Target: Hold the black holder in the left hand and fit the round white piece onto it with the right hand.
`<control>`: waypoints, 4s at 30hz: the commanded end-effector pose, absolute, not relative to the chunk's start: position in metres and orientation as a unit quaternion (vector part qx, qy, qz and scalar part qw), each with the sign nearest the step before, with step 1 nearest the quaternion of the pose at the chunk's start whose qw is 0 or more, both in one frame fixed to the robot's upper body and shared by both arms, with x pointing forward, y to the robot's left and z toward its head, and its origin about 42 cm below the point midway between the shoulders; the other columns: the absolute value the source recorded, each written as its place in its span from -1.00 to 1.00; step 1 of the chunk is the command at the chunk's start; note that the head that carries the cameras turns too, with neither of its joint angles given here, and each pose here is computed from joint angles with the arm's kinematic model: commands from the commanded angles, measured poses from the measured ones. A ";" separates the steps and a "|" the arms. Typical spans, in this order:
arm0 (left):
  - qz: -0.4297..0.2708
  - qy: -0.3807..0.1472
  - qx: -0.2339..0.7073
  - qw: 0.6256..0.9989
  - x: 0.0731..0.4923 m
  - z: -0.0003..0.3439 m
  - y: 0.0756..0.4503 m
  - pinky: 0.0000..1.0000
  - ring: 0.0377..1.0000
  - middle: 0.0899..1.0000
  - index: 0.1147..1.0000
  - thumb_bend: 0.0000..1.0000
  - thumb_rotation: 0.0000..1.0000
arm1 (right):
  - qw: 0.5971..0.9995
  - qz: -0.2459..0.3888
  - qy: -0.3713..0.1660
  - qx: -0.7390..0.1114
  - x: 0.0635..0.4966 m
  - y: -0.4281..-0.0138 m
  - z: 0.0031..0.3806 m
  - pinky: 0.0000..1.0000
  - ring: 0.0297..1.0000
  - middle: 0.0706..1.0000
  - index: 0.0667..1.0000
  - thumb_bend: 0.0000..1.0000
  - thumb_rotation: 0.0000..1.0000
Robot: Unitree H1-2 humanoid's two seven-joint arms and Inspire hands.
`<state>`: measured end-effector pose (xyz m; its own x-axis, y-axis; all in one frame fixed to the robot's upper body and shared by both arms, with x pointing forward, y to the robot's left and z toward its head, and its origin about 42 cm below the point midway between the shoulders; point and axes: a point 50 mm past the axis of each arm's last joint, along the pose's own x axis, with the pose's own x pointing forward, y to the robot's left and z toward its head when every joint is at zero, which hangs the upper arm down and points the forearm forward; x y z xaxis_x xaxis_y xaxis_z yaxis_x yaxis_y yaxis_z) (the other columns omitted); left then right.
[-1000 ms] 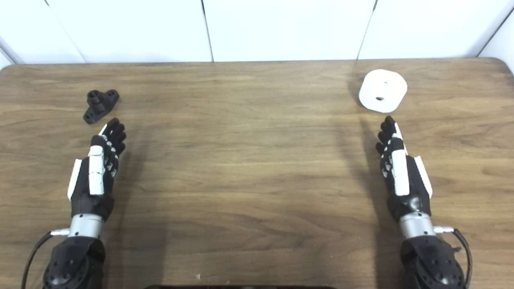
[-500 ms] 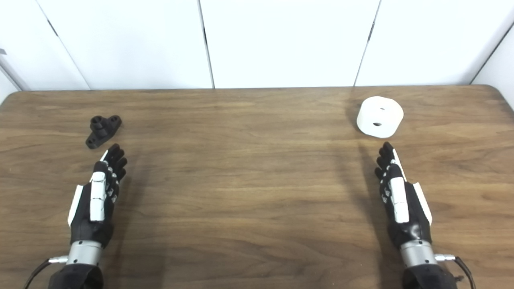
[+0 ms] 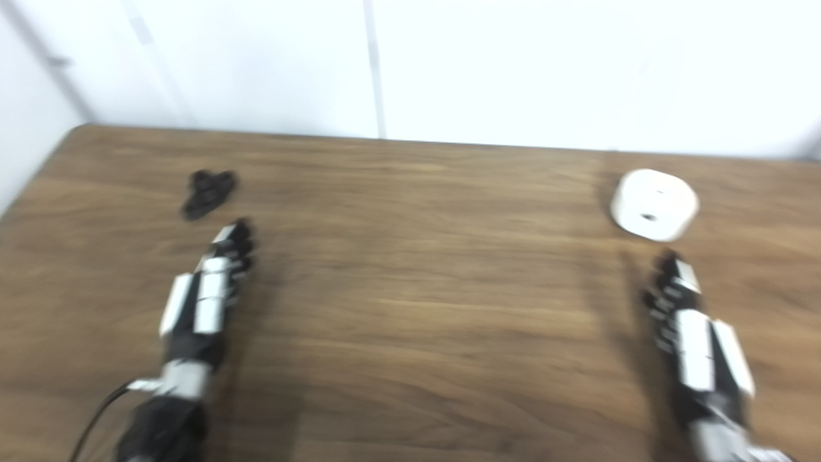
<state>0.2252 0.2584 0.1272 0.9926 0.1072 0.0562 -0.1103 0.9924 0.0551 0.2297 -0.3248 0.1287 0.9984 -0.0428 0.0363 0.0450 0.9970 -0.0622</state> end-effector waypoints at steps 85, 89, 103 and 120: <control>0.295 0.027 0.546 0.784 0.315 0.225 0.376 1.00 1.00 0.96 0.60 0.81 0.21 | 0.999 -0.014 -0.004 -0.037 0.232 -0.336 0.099 1.00 1.00 0.96 1.00 0.24 1.00; 0.291 0.045 0.554 0.779 0.326 0.217 0.376 1.00 1.00 0.98 0.57 0.83 0.18 | 0.999 -0.015 -0.006 -0.037 0.231 -0.336 0.099 1.00 1.00 0.95 1.00 0.23 1.00; 0.267 0.099 0.545 0.789 0.346 0.188 0.370 1.00 1.00 1.00 0.52 0.91 0.23 | 0.999 -0.015 -0.006 -0.039 0.228 -0.338 0.101 1.00 1.00 0.95 1.00 0.27 1.00; 0.260 0.119 0.562 0.776 0.361 0.174 0.381 1.00 0.98 0.88 0.48 0.88 0.17 | 0.999 -0.010 -0.002 -0.040 0.226 -0.337 0.101 1.00 1.00 0.96 1.00 0.32 1.00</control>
<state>0.3480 0.3725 0.1511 0.8467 0.5318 0.0147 -0.1999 0.2924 0.9352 0.2349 -0.3401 0.1140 0.9976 -0.0219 0.0662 0.0282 0.9950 -0.0959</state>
